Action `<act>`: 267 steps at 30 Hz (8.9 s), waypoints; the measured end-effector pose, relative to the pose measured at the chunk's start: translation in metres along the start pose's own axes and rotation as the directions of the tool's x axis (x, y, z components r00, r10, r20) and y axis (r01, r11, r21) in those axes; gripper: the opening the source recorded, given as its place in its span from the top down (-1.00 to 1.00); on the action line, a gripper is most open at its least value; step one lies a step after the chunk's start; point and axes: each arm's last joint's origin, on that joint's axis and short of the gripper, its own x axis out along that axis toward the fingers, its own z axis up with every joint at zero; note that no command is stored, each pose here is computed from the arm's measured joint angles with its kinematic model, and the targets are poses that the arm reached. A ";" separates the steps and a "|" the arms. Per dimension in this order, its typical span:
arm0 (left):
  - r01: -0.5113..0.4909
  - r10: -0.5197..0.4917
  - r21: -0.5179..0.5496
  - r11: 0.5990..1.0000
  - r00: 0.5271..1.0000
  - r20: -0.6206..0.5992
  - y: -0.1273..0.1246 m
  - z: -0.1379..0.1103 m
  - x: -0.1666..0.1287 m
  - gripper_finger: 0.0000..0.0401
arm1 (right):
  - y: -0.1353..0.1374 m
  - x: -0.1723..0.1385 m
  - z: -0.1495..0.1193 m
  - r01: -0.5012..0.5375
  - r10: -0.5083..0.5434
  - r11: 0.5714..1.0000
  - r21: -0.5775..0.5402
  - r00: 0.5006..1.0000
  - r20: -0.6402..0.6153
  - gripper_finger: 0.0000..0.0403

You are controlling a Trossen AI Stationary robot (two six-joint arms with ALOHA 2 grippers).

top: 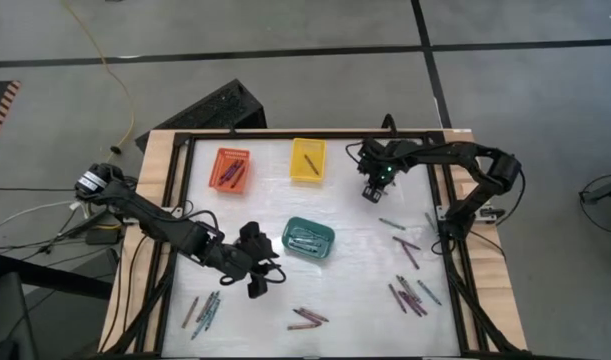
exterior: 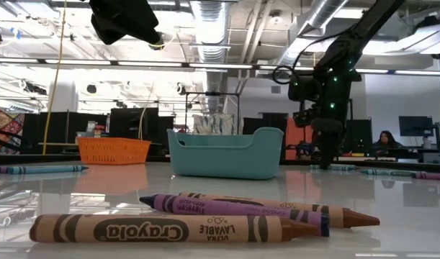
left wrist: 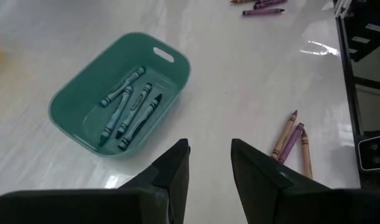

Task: Sort crayons
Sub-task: Put the blue crayon into the blue bin, then put the violet crayon into the orange bin

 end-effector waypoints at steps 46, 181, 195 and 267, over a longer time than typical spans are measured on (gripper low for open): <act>-0.497 0.379 -0.241 0.833 0.832 -0.405 0.014 -0.149 -0.022 0.46 | 0.226 -0.082 0.064 -0.250 0.440 0.856 -0.452 0.811 0.385 1.00; -0.049 0.167 0.387 0.921 0.946 -0.279 0.070 0.026 0.108 1.00 | 0.228 -0.158 -0.138 0.283 -0.238 0.944 -0.172 0.940 0.246 0.25; 0.005 0.232 0.491 0.871 0.877 -0.421 0.075 0.033 0.145 0.84 | 0.170 -0.135 -0.159 0.257 -0.250 0.966 -0.016 0.953 0.168 0.25; 0.088 0.023 0.492 0.866 0.976 -0.215 -0.026 0.038 0.070 0.31 | 0.130 -0.022 -0.143 0.064 -0.074 0.983 -0.174 0.996 -0.052 0.81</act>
